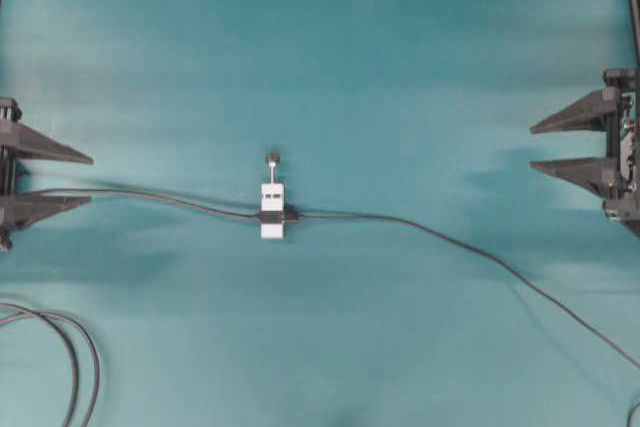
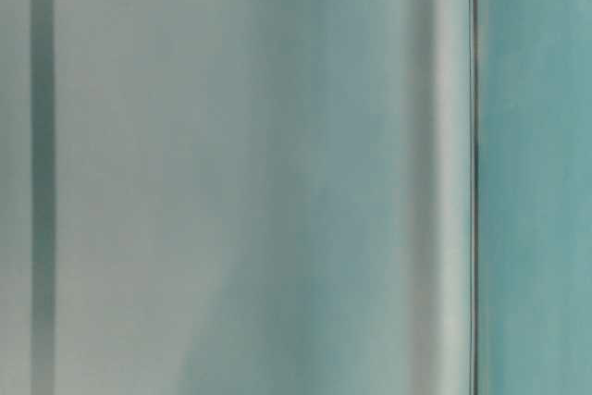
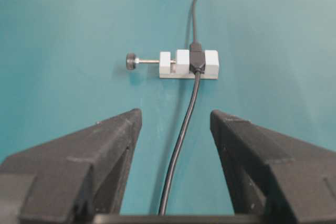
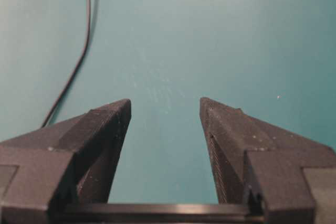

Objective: Insert the USB cable into the female connector supported by the left arm.

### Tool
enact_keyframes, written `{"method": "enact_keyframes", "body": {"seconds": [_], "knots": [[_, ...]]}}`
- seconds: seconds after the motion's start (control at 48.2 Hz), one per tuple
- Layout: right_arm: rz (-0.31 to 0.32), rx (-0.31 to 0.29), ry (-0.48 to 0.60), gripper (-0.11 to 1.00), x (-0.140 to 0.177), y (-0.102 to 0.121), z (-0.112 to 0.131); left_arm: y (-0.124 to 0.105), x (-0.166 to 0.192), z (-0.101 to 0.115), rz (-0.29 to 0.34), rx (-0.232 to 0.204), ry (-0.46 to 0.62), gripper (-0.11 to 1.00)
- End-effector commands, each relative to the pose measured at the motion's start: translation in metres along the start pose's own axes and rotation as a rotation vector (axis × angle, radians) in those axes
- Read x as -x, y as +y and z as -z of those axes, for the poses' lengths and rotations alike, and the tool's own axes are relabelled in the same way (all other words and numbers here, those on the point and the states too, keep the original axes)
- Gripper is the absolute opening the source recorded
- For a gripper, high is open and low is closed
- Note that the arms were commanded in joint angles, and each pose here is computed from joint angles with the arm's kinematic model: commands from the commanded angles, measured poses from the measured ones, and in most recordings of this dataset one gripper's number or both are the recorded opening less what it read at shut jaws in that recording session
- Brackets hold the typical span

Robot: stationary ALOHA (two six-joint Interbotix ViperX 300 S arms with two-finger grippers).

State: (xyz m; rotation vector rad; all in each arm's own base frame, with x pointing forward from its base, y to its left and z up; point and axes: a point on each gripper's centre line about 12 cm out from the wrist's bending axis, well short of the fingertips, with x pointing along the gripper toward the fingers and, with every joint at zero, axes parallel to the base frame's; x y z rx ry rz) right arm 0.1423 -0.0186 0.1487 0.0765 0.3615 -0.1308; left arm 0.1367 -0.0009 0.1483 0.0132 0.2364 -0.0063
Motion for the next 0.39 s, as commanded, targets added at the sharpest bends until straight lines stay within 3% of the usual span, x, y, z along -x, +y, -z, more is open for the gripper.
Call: {"method": "enact_keyframes", "body": {"seconds": [0.0, 0.373], "knots": [[-0.001, -0.001, -0.021, 0.6, -0.0009, 0.0003, -0.0098, 0.0002, -0.0016, -0.0034, -0.001, 0.002, 0.0, 0.64], [0.001, -0.002, -0.02, 0.6, -0.0009, 0.0001, -0.0092, 0.0001, -0.0017, -0.0032, -0.001, 0.0, 0.002, 0.64]]}}
